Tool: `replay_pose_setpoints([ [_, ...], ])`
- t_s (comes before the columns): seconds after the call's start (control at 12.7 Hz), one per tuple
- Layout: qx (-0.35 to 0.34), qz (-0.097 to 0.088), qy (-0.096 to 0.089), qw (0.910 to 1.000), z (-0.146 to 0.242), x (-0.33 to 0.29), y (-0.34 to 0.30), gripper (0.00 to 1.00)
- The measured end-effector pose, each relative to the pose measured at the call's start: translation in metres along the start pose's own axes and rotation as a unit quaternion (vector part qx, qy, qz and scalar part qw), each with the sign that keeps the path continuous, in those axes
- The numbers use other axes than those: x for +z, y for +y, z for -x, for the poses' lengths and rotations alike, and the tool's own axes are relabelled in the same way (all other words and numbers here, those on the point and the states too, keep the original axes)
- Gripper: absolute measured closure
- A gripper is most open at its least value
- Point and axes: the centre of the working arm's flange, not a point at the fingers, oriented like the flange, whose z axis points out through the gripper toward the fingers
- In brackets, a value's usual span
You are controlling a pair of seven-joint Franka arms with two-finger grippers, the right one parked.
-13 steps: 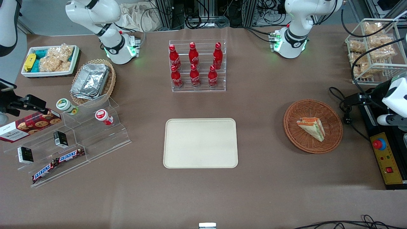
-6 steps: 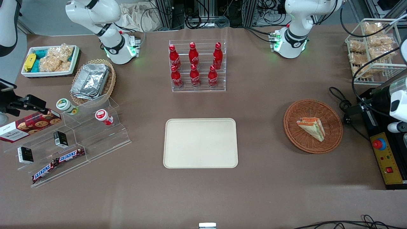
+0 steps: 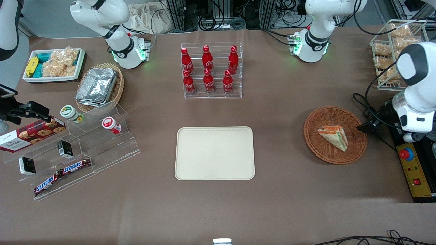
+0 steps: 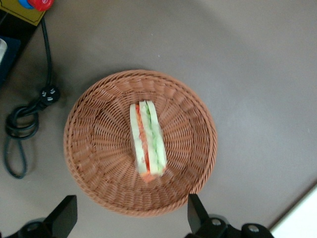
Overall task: Place sandwich from basket to tray
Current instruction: 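Lower the open left gripper over the wrapped sandwich in the basket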
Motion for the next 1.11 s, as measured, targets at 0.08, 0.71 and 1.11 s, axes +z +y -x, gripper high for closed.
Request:
replay_pose_setpoints([
  [0.08, -0.030, 0.005, 0.007, 0.9995, 0.003, 0.017, -0.002, 0.00],
  [0.71, -0.146, 0.003, 0.010, 0.9893, 0.019, 0.111, 0.015, 0.00],
  [1.11, -0.141, -0.007, 0.002, 0.9900, 0.025, 0.125, 0.018, 0.00],
])
